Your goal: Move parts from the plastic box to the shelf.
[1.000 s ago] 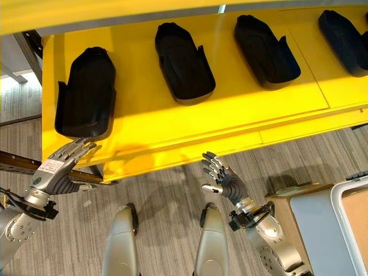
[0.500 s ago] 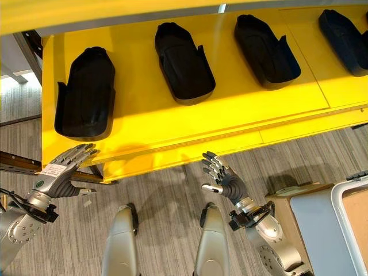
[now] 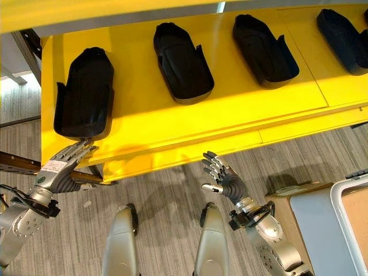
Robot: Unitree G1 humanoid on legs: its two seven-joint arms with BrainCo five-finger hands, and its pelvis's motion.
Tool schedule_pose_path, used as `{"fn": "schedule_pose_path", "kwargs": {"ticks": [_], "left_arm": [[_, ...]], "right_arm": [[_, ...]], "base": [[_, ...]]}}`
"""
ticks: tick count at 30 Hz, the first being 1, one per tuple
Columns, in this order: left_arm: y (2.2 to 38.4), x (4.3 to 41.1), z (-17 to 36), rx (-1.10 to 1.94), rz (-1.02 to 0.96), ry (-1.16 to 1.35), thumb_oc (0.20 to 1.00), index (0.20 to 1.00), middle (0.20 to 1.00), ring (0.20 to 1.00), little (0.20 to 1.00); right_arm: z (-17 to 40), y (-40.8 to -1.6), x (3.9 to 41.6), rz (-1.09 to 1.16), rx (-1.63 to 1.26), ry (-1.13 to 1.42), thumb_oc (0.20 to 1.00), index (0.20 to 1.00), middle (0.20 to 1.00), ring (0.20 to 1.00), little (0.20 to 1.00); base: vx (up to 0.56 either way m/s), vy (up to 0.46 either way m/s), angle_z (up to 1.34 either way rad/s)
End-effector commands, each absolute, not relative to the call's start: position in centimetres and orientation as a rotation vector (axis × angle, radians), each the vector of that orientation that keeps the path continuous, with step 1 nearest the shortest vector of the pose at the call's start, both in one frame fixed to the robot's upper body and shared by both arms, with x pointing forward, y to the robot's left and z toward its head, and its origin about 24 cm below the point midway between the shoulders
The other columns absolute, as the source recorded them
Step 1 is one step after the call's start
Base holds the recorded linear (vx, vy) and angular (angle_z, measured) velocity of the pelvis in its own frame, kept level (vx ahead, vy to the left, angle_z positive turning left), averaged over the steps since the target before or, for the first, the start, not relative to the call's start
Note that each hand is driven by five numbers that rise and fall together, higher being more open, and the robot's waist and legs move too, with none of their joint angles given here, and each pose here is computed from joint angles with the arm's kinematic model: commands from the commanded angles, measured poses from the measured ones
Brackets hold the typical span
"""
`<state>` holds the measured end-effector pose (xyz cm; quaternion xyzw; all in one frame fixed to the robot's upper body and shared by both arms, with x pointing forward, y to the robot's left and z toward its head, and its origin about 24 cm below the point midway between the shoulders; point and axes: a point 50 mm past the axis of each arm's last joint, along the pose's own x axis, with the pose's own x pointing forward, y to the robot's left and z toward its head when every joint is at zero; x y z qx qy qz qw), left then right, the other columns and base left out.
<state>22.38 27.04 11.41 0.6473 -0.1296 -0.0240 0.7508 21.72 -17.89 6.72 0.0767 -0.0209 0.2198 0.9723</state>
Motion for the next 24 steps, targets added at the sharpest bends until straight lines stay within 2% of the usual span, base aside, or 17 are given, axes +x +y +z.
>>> {"fn": "schedule_pose_path", "kwargs": {"ticks": [1,24], "left_arm": [[27.6,22.6,11.4,1.467,-0.019,-0.291,1.000,1.000,1.000,1.000,1.000],[25.4,25.5,10.3,1.415,-0.046,-0.311,1.000,1.000,1.000,1.000,1.000]], "right_arm": [[7.9,-17.8,22.5,0.437,0.177,-0.131,1.000,1.000,1.000,1.000,1.000],[7.4,-17.2,22.8,0.447,0.213,-0.102,1.000,1.000,1.000,1.000,1.000]], "base": [[0.00,0.000,0.00],[0.00,-0.001,-0.01]]}}
